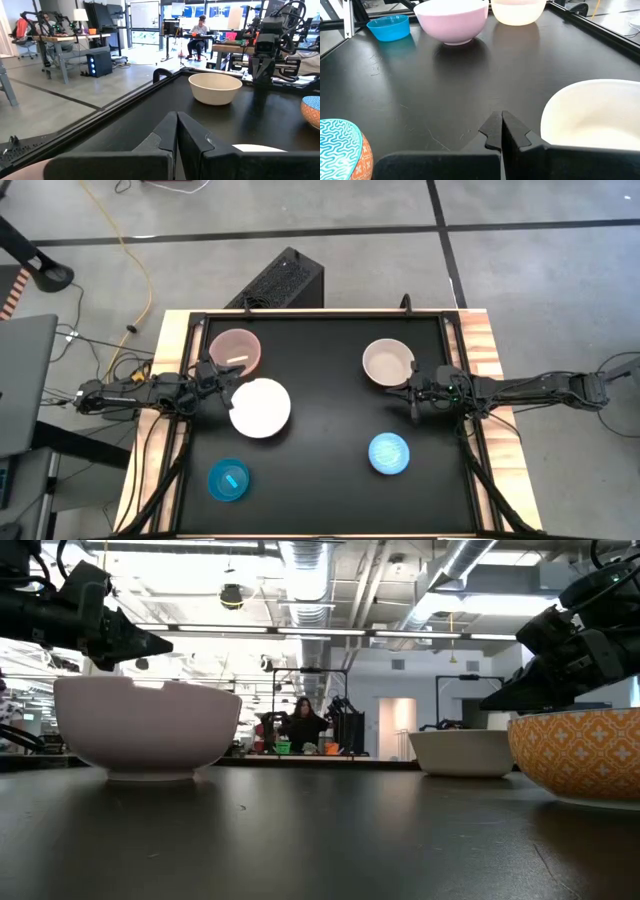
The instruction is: Nest bowls inside each other
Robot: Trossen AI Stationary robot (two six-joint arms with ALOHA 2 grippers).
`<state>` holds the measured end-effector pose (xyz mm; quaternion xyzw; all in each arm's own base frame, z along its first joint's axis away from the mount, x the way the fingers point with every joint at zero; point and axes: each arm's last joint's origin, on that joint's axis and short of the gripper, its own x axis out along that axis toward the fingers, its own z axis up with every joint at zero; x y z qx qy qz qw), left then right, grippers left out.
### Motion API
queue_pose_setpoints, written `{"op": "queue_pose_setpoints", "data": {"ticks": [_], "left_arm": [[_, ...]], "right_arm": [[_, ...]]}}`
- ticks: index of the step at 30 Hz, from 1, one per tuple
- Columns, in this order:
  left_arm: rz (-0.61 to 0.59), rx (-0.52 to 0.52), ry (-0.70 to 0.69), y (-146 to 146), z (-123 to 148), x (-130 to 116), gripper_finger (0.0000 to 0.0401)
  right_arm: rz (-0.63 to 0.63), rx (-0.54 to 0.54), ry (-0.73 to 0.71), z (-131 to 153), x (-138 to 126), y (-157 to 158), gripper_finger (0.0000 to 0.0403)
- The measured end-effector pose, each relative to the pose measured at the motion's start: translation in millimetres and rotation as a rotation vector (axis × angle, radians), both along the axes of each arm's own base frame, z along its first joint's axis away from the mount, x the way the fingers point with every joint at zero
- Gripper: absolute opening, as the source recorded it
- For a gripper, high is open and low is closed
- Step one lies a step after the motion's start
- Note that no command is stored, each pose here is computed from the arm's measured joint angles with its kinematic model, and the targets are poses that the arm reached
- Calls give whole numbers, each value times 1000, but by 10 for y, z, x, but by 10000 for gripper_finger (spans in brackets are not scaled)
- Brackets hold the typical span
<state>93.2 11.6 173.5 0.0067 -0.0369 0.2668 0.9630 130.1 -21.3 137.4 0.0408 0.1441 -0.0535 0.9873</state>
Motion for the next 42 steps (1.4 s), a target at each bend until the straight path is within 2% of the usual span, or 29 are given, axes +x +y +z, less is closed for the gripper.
{"op": "queue_pose_setpoints", "data": {"ticks": [13, 18, 30, 32, 36, 40, 42], "left_arm": [[0, -2, -1, 0, 1, 0, 0], [0, -2, -1, 0, 1, 0, 0], [2, 32, 19, 0, 1, 0, 0], [-4, -23, -21, 0, 7, -1, 0], [-23, -234, -221, 3, 74, -11, 0], [24, -359, -361, 30, 122, -32, 0], [30, -424, -419, 39, 131, -37, 0]], "right_arm": [[0, 0, 0, 0, 0, 0, 13], [-132, -24, 5, 0, -11, -64, 13], [-153, -19, -31, 32, -8, -92, 13], [-164, 31, -92, 98, 10, -95, 13], [-178, 139, -303, 414, 74, -107, 13], [-169, 169, -362, 695, 139, -109, 13], [-171, 173, -348, 841, 196, -121, 14]]}}
